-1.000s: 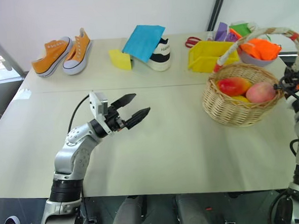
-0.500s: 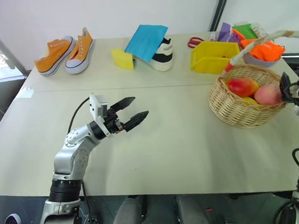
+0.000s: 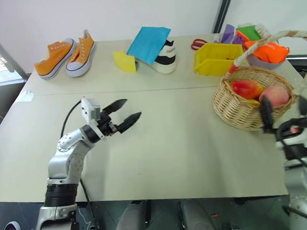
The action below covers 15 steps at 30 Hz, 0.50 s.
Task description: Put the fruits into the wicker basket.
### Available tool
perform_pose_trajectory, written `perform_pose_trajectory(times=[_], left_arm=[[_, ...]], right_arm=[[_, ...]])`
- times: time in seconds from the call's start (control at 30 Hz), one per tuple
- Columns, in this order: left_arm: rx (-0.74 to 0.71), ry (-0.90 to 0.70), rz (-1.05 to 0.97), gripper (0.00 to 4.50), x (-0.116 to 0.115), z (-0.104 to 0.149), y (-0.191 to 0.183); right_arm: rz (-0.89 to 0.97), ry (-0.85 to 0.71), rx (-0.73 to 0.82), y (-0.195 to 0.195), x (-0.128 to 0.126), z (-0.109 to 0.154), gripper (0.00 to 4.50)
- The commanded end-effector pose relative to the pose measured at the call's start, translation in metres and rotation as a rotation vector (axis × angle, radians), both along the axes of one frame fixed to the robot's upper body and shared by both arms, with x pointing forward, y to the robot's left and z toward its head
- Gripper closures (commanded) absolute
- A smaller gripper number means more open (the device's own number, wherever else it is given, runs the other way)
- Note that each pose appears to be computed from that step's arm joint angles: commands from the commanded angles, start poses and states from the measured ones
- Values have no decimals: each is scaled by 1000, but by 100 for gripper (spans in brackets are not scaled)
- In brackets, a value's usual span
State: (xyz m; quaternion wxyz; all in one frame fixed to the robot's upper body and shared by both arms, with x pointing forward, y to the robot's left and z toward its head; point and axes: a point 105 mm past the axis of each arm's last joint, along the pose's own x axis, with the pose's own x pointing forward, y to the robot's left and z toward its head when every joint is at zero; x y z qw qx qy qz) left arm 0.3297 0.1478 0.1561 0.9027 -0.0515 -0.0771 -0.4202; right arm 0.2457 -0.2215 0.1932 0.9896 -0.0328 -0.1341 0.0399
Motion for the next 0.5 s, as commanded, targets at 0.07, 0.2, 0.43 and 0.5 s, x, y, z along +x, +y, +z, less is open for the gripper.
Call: perform_pose_trajectory(times=[0.07,0.2,0.43,0.5], left_arm=[[40,-50,231,0,8,5,48],[49,-58,412,0,8,5,86],[115,-26,606,0,-3,-4,132],[112,-18,639,0,-6,-5,140]], right_arm=[[427,71,-99,58,5,-8,10],[573,102,-172,75,26,-15,10],[699,133,-232,91,34,-32,10],[725,152,-248,91,36,-37,10]])
